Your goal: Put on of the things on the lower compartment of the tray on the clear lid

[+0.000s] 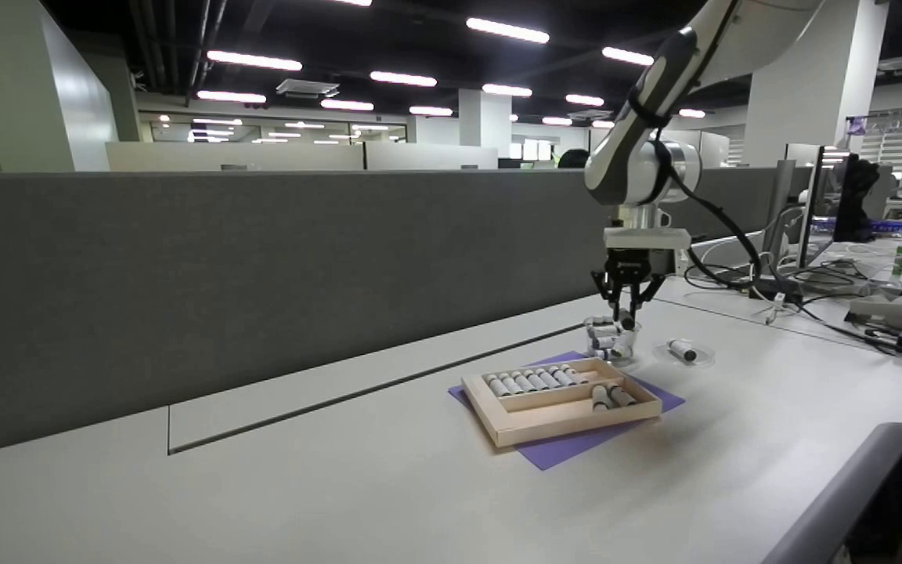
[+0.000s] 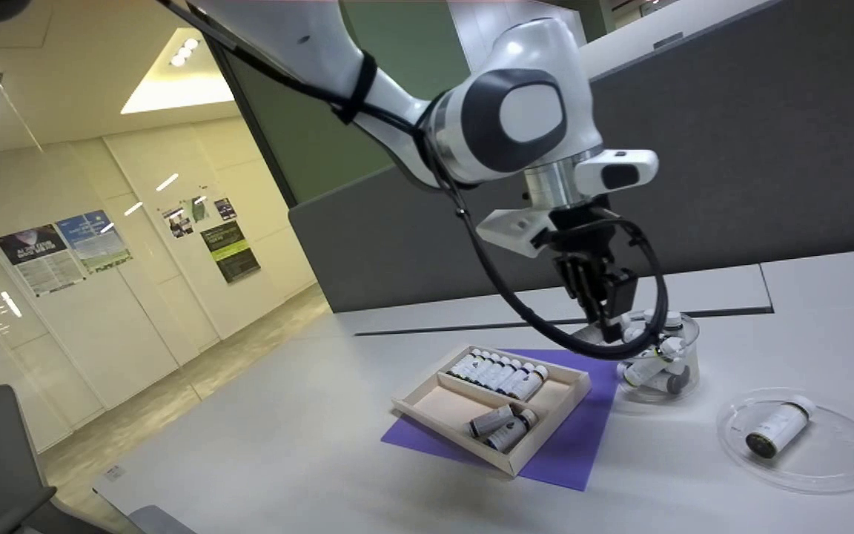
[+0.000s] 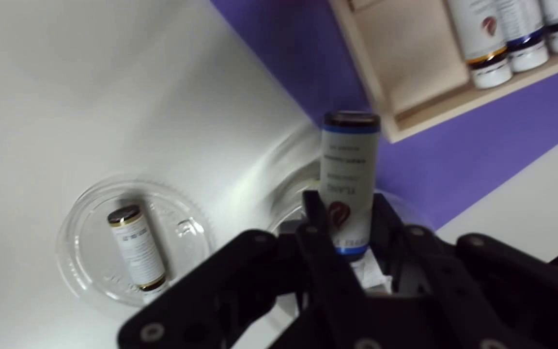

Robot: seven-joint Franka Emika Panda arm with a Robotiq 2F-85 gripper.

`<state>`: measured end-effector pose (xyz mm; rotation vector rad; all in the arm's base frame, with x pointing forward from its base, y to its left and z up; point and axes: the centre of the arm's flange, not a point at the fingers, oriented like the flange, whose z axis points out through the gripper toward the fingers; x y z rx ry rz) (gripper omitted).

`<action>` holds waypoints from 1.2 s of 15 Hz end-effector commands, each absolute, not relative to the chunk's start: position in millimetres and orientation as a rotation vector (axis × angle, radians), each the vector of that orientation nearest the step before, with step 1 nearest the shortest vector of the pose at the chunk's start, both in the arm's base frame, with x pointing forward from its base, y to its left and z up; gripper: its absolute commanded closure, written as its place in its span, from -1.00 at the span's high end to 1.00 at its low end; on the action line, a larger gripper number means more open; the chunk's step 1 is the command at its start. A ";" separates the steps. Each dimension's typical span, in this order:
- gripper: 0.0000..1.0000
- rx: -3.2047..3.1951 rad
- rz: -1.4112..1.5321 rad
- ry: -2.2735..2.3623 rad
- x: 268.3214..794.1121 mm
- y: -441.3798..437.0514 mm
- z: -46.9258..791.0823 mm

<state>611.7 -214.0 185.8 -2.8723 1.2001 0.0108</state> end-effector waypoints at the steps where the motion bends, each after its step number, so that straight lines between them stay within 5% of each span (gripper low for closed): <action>1: -0.90 -2.855 -0.007 1.306 621.3 -270.1 171.0; 18: -0.90 -2.824 0.196 1.405 631.9 -354.8 101.1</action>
